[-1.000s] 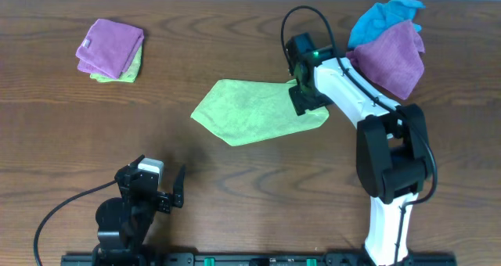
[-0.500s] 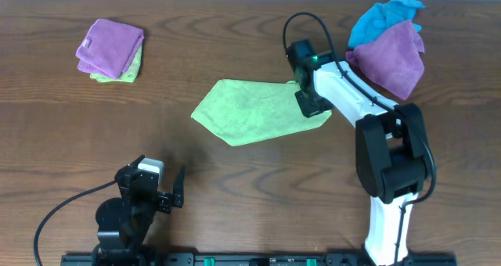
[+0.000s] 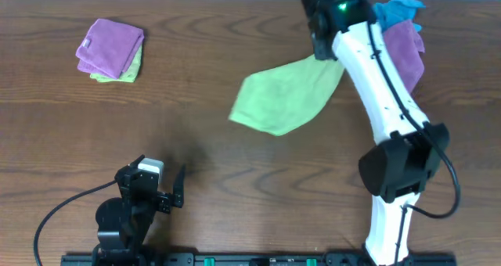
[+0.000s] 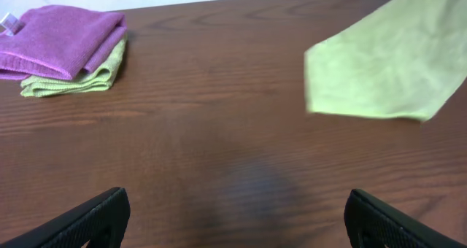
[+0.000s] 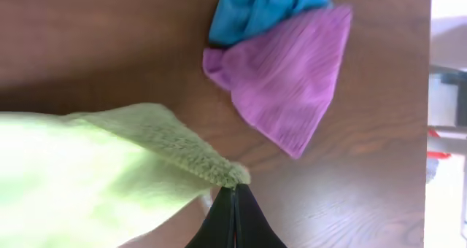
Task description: Fold the cloth
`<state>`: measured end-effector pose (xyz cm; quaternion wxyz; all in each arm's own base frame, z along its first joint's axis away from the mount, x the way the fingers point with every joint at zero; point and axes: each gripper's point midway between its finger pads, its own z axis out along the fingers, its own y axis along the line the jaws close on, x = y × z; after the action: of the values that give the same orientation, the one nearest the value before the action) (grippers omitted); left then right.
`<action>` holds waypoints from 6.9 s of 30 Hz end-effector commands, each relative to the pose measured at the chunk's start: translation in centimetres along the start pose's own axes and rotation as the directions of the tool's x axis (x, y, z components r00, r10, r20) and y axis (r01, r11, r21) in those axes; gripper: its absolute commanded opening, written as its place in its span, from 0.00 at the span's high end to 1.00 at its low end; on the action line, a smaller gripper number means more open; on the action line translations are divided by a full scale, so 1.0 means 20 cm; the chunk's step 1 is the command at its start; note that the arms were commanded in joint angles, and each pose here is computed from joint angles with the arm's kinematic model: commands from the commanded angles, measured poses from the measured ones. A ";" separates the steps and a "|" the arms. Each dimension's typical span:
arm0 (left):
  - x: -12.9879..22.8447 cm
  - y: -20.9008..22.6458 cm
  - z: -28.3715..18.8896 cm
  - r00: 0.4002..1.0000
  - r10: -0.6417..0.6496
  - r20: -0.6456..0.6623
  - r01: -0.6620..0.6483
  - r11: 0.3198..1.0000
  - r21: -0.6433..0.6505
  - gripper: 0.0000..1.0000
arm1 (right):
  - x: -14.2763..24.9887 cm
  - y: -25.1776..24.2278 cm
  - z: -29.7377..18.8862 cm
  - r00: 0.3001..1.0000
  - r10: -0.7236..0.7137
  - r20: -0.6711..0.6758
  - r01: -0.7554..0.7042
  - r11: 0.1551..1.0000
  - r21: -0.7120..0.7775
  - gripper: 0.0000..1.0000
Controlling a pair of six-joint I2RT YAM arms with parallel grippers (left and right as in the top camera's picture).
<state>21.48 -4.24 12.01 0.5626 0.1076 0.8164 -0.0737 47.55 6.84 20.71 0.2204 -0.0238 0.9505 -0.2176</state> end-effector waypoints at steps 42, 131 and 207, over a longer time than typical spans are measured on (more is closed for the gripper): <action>0.05 -0.01 0.01 1.000 -0.004 -0.020 0.004 1.000 0.006 0.05 | 0.73 1.23 -0.14 0.858 -0.513 0.029 0.373 0.583 -0.722 0.21; 0.05 -0.01 0.01 1.000 -0.004 -0.020 0.004 1.000 0.006 0.04 | 0.82 1.50 0.14 0.910 -0.411 0.059 0.351 0.686 -0.637 0.61; 0.03 -0.11 0.01 0.995 -0.094 -0.019 0.095 0.988 0.123 0.05 | 0.96 0.24 -1.17 0.969 -0.086 0.230 0.219 0.723 -0.655 0.98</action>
<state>21.34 -4.82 12.06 0.5609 0.1077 0.8154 -0.0945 21.09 18.91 28.62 0.2480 -0.1985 0.9398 0.1259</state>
